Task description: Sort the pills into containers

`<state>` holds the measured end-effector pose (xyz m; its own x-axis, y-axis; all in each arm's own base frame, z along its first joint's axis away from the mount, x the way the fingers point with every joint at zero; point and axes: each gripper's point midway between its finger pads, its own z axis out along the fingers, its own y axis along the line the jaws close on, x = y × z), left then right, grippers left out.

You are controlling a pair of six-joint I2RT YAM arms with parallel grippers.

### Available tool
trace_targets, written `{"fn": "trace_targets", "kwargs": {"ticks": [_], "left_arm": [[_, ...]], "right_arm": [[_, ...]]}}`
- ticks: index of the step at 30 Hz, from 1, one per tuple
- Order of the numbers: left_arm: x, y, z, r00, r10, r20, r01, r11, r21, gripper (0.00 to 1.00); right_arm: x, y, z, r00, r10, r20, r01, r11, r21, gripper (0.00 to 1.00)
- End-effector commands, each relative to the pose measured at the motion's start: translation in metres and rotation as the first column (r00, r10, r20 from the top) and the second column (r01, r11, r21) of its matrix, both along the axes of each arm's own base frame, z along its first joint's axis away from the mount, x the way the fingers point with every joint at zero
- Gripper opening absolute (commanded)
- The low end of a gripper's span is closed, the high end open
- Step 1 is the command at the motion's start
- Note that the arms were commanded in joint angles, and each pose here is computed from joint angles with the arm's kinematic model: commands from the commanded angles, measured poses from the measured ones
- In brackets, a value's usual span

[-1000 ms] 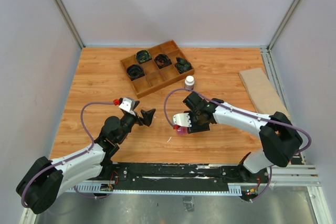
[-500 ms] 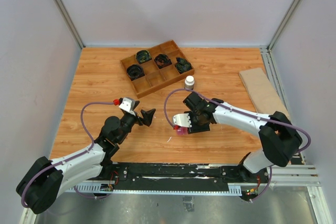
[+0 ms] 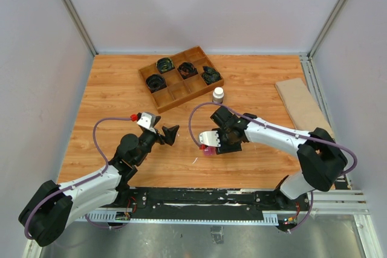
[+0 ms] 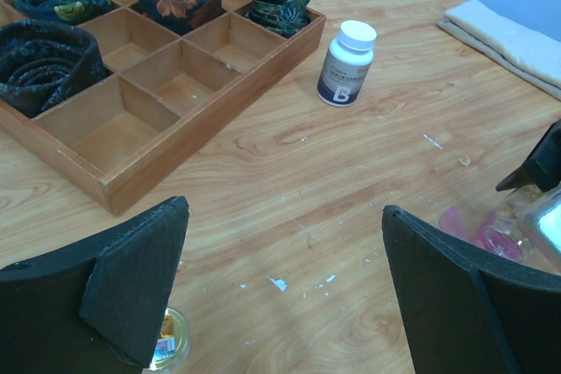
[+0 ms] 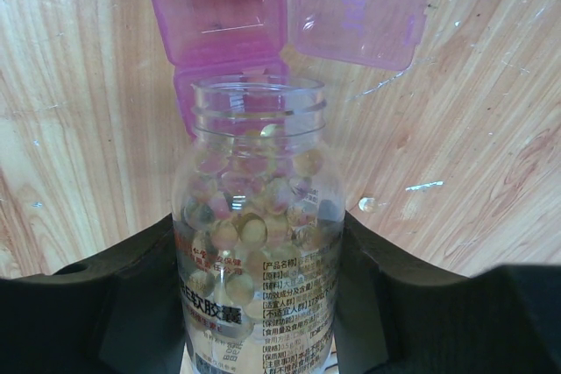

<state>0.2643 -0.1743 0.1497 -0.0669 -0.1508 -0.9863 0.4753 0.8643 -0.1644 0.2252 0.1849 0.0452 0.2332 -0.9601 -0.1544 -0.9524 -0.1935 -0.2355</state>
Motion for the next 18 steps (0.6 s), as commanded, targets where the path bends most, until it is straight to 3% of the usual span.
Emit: {"fn": "trace_targets", "kwargs": {"ticks": [1, 4, 6, 10, 12, 15, 18], "left_arm": [[0.0, 0.0, 0.01, 0.999, 0.002, 0.04, -0.002, 1.0, -0.013, 0.96], [0.0, 0.0, 0.009, 0.999, 0.002, 0.039, -0.002, 1.0, -0.012, 0.96], [0.0, -0.001, 0.009, 0.999, 0.001, 0.038, -0.001, 1.0, -0.011, 0.96], [0.0, 0.0, 0.01, 0.999, 0.002, 0.04, -0.001, 1.0, -0.013, 0.96], [0.0, -0.001, 0.009, 0.999, 0.001, 0.038, 0.0, 1.0, -0.011, 0.96], [0.0, -0.001, 0.009, 0.999, 0.0, 0.039, 0.0, 1.0, -0.011, 0.96], [0.001, -0.001, 0.009, 0.999, 0.001, 0.037, 0.0, 1.0, -0.012, 0.96]], "right_arm": [[-0.002, 0.002, 0.007, 1.0, 0.011, 0.005, -0.011, 1.0, 0.008, 0.01], [-0.004, 0.007, 0.011, 0.999, 0.026, 0.02, -0.028, 0.998, 0.057, 0.01], [0.001, -0.003, 0.0, 1.0, -0.004, 0.005, 0.005, 1.0, -0.028, 0.01], [-0.001, 0.008, 0.013, 0.999, 0.023, 0.043, -0.026, 0.997, 0.066, 0.01], [-0.003, -0.003, 0.001, 1.0, 0.001, -0.021, -0.002, 1.0, -0.026, 0.0], [-0.003, 0.011, 0.015, 0.999, 0.029, 0.026, -0.031, 0.997, 0.075, 0.01], [-0.007, 0.0, 0.002, 0.999, 0.018, -0.028, -0.018, 1.0, -0.018, 0.01]]}}
